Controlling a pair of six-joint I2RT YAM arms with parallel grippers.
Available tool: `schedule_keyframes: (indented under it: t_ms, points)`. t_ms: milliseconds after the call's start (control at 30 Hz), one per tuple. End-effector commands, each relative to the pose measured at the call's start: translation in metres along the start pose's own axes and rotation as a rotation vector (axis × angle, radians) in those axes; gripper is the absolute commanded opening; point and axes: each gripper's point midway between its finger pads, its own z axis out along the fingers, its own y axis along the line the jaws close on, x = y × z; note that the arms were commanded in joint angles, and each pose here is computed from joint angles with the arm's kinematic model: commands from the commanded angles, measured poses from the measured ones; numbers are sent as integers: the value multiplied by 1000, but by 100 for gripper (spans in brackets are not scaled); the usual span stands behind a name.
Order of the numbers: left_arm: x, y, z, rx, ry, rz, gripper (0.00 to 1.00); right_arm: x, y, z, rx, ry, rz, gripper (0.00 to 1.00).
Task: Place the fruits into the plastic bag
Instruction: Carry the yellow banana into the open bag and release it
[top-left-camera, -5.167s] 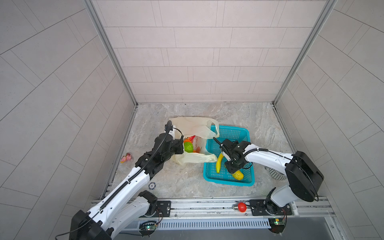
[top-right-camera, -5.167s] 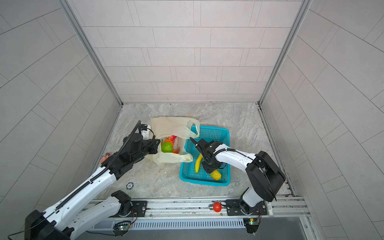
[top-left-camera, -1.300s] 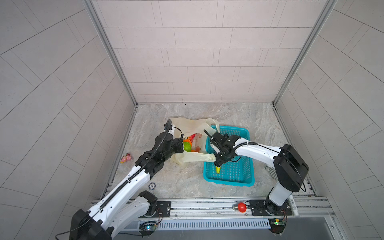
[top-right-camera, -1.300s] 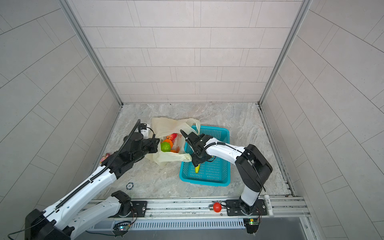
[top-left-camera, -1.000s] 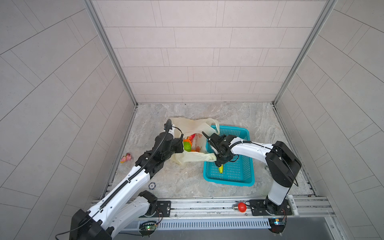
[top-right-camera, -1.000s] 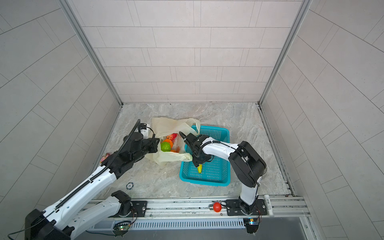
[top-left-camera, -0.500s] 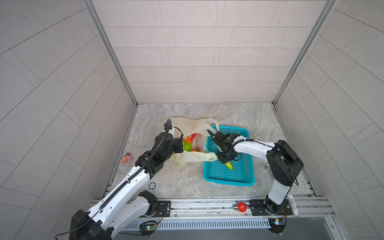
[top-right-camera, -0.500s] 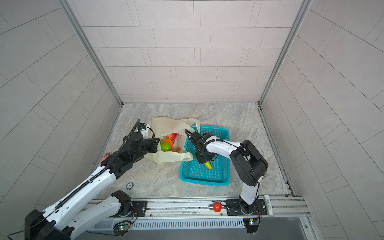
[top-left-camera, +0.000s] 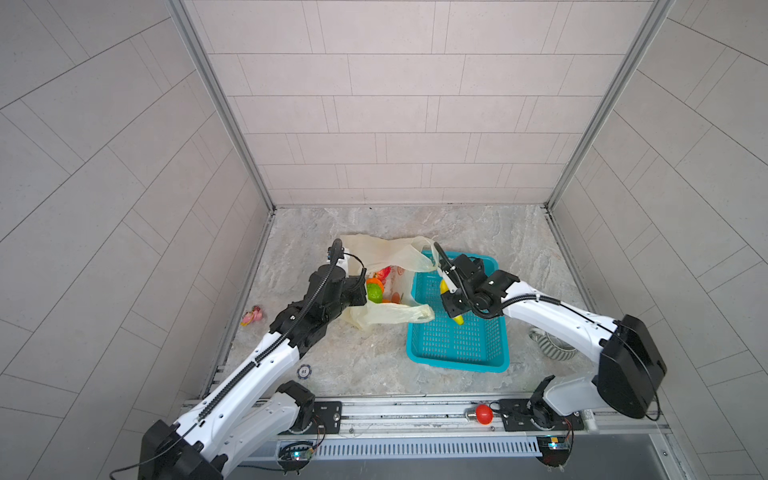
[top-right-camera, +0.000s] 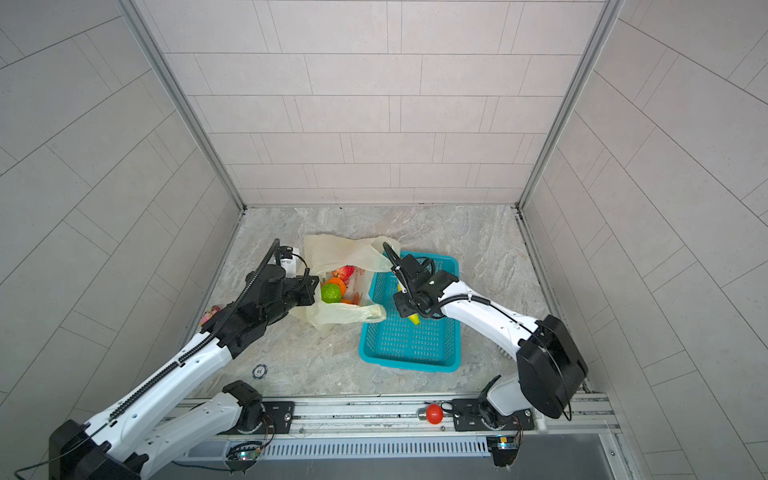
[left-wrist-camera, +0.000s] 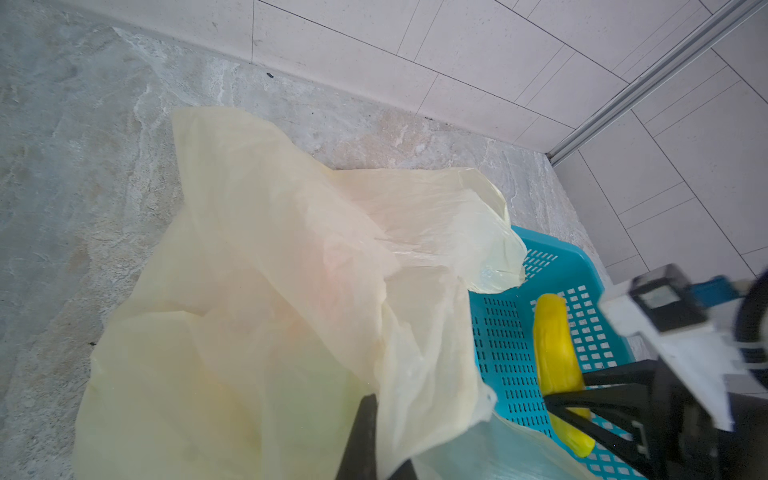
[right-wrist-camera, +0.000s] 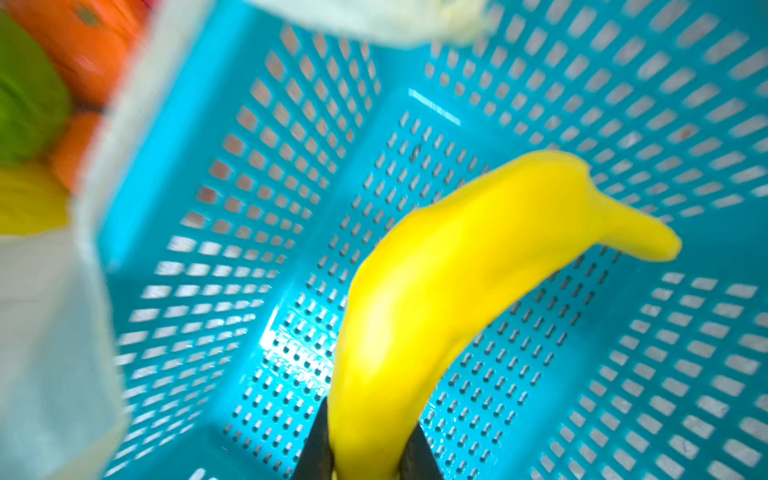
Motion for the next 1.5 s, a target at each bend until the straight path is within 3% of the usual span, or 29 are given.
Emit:
schedule_keyframes:
  t_ms: [0, 100, 200, 633, 800, 1233, 1467]
  points:
    - [-6, -6, -4, 19, -15, 10, 0, -36, 18, -30, -96, -182, -32, 2]
    - [-5, -6, -3, 23, -12, 9, 0, -59, 45, -53, -200, -318, -68, 3]
    - [-5, -8, -3, 28, -10, 9, 0, -68, 76, -67, -311, -371, -117, 3]
    - [-7, -12, -3, 46, -9, 15, 0, -33, 174, -18, -510, -162, -387, 5]
    - [-8, -18, -2, 73, -6, 26, 0, -35, 173, 5, -506, -117, -341, 6]
    - [3, -18, -3, 92, 16, 30, 0, -124, 140, 54, -464, -179, -94, 10]
    - [3, -18, 0, 93, 16, 28, 0, -142, 147, 93, -487, -134, -22, 15]
